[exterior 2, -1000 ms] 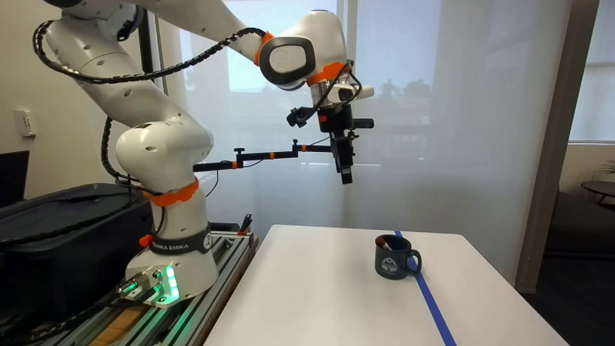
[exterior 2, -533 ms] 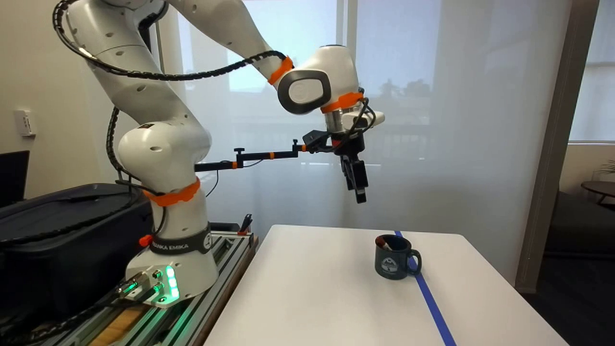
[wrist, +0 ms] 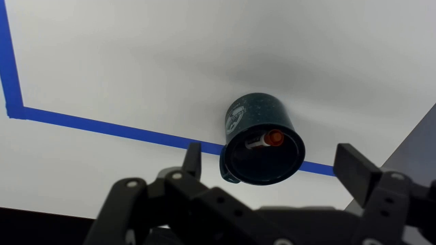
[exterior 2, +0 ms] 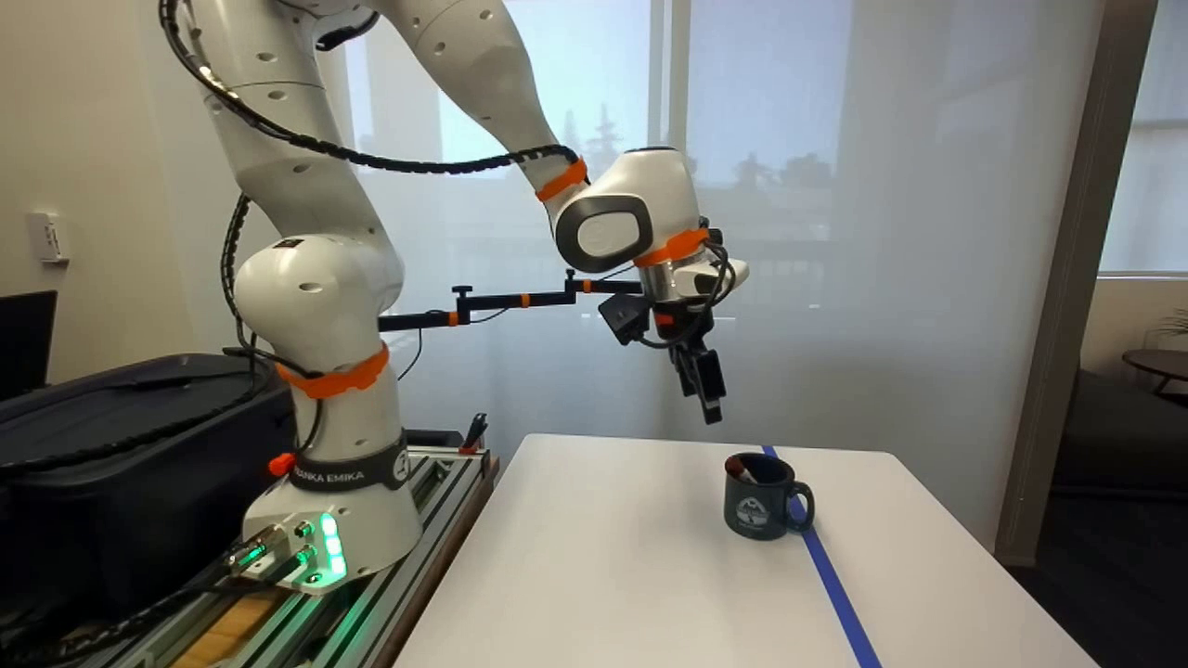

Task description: Remove the red marker from the green mug.

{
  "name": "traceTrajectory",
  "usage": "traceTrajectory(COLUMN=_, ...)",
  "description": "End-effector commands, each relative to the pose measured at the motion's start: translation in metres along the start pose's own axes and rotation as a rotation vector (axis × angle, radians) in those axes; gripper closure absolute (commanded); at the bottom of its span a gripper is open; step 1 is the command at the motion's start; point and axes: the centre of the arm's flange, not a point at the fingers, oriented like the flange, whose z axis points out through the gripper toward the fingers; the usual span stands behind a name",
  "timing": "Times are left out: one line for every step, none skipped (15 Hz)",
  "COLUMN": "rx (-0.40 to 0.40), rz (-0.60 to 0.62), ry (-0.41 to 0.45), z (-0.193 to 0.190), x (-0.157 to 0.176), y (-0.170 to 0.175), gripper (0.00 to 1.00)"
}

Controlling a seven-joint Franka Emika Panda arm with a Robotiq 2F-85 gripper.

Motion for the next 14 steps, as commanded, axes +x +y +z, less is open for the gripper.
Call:
traceTrajectory(rx=0.008, rz=-0.031, ry=0.034, z=0.025, x=0.005, y=-0.012, gripper=0.00)
traceTrajectory(rx=0.006, rz=-0.037, ry=0.041, z=0.030, x=0.006, y=-0.014, gripper=0.00)
traceTrajectory(rx=-0.001, rz=-0.042, ry=0.045, z=0.035, x=0.006, y=-0.015, gripper=0.00)
traceTrajectory(rx=0.000, rz=-0.048, ry=0.048, z=0.040, x=0.007, y=-0.016, gripper=0.00)
traceTrajectory(rx=-0.001, rz=-0.051, ry=0.050, z=0.047, x=0.009, y=-0.016, gripper=0.00)
traceTrajectory(rx=-0.005, rz=-0.054, ry=0.052, z=0.052, x=0.011, y=-0.016, gripper=0.00)
traceTrajectory(rx=-0.004, rz=-0.058, ry=0.051, z=0.059, x=0.013, y=-0.016, gripper=0.00)
traceTrajectory(rx=-0.005, rz=-0.062, ry=0.051, z=0.064, x=0.014, y=-0.015, gripper=0.00)
traceTrajectory(rx=-0.011, rz=-0.065, ry=0.048, z=0.072, x=0.017, y=-0.015, gripper=0.00)
traceTrajectory(rx=-0.012, rz=-0.077, ry=0.046, z=0.078, x=0.019, y=-0.015, gripper=0.00)
traceTrajectory(rx=-0.014, rz=-0.089, ry=0.044, z=0.083, x=0.021, y=-0.016, gripper=0.00)
traceTrajectory(rx=-0.011, rz=-0.100, ry=0.042, z=0.088, x=0.023, y=-0.017, gripper=0.00)
traceTrajectory(rx=-0.012, rz=-0.113, ry=0.042, z=0.092, x=0.025, y=-0.019, gripper=0.00)
traceTrajectory(rx=-0.014, rz=-0.127, ry=0.045, z=0.096, x=0.027, y=-0.023, gripper=0.00)
